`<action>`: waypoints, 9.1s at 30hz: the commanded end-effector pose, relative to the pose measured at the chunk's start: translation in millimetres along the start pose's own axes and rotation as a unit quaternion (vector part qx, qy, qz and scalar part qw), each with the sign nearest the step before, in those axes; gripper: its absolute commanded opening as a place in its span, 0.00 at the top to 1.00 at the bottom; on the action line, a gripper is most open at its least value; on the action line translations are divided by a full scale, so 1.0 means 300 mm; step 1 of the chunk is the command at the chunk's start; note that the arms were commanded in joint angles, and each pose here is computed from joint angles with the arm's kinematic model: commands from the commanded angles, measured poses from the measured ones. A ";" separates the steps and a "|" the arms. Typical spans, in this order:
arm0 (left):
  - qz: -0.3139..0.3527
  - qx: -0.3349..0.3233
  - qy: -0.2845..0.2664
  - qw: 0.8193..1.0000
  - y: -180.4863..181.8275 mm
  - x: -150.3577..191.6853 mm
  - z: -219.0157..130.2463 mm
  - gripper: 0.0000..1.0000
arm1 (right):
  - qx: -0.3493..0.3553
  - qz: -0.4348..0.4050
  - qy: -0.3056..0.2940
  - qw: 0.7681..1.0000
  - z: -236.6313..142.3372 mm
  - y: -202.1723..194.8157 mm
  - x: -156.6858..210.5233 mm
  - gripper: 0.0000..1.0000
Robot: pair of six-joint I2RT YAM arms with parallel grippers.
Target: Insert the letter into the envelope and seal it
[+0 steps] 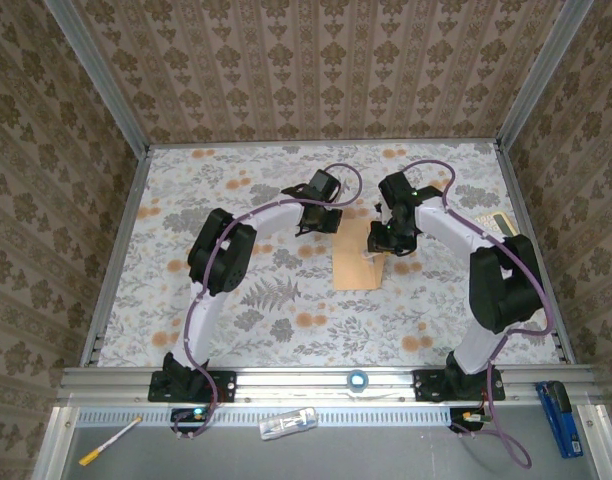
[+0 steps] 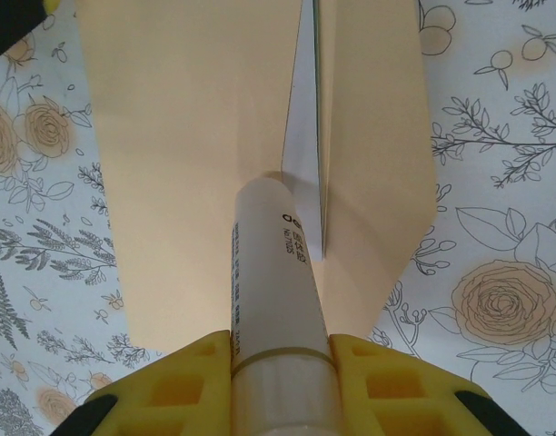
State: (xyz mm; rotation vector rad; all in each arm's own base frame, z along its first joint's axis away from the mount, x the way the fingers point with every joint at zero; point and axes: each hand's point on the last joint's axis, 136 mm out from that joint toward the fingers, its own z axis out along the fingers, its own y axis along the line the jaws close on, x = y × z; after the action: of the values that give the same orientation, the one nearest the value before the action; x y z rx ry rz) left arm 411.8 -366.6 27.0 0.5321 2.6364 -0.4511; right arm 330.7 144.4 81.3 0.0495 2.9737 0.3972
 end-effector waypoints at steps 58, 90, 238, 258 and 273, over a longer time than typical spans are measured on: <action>-0.129 -0.058 0.043 0.989 0.026 0.172 0.038 1.00 | 0.021 -0.052 0.071 0.996 -0.010 0.091 0.057 0.82; -0.138 -0.046 0.045 0.988 0.020 0.192 0.036 1.00 | 0.078 -0.049 0.076 0.993 0.075 0.017 -0.032 0.84; -0.211 -0.040 0.044 0.976 0.045 0.210 0.022 1.00 | 0.118 -0.077 0.093 0.986 0.105 0.011 -0.112 0.90; -0.228 -0.031 0.044 0.972 0.042 0.208 0.028 1.00 | 0.093 -0.092 0.117 0.984 0.052 0.089 0.077 0.89; -0.231 -0.027 0.045 0.971 0.040 0.212 0.036 1.00 | 0.074 -0.102 0.136 0.983 0.014 0.167 0.213 0.89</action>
State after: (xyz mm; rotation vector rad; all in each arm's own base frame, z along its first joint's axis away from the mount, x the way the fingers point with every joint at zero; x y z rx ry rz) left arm 399.7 -366.5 24.0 -0.0703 2.6783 -0.6211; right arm 295.0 197.6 79.5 -0.3113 3.1546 0.1563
